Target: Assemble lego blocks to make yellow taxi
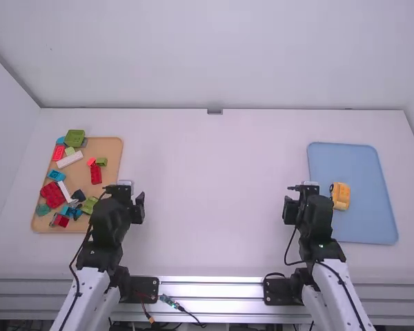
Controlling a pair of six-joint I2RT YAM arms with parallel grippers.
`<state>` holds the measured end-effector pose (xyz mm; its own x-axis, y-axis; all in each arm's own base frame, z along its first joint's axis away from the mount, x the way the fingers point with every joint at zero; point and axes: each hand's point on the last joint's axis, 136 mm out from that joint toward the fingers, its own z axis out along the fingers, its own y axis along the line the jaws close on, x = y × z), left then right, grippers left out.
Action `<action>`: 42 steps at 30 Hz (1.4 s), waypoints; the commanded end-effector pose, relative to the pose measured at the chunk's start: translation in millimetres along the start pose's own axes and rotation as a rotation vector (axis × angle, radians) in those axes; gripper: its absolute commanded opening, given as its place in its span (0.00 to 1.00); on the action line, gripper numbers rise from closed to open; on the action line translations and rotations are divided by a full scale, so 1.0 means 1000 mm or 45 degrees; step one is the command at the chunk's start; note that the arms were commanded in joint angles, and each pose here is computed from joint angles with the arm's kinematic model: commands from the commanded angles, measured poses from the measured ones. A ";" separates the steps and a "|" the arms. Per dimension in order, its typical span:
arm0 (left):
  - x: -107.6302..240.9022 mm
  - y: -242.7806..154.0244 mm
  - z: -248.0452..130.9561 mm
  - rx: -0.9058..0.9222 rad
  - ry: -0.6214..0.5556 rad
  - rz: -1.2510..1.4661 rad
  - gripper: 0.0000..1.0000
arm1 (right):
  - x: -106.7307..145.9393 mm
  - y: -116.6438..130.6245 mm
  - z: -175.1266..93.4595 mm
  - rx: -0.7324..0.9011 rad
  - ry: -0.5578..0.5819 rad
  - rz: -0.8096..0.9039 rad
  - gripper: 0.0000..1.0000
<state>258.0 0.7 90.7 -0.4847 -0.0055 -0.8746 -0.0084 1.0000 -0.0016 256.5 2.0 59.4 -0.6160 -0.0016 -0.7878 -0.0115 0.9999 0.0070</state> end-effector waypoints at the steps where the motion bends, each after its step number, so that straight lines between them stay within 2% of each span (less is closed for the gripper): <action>1: 0.015 -0.001 0.000 0.008 -0.005 0.007 0.49 | 0.016 0.001 0.000 -0.003 0.001 0.002 0.51; 4: 0.034 -0.001 0.001 0.008 -0.005 0.007 0.41 | 0.036 0.001 0.000 -0.003 0.001 0.002 0.44; 6: 0.030 -0.001 -0.001 0.009 -0.046 0.007 0.37 | 0.043 0.001 0.001 -0.003 -0.011 0.002 0.39; 16: -0.012 -0.001 -0.018 0.009 -0.296 0.006 0.18 | -0.003 0.001 -0.018 -0.003 -0.289 -0.002 0.17; 25: -0.035 -0.001 -0.032 0.010 -0.451 0.005 0.05 | -0.031 0.001 -0.035 -0.003 -0.477 -0.005 0.03; 31: -0.044 -0.001 -0.039 0.010 -0.511 0.005 0.00 | -0.045 0.001 -0.047 -0.003 -0.577 -0.007 0.00; 42: -0.044 -0.001 -0.039 0.010 -0.511 0.005 0.00 | -0.063 0.001 -0.063 -0.003 -0.711 -0.009 0.00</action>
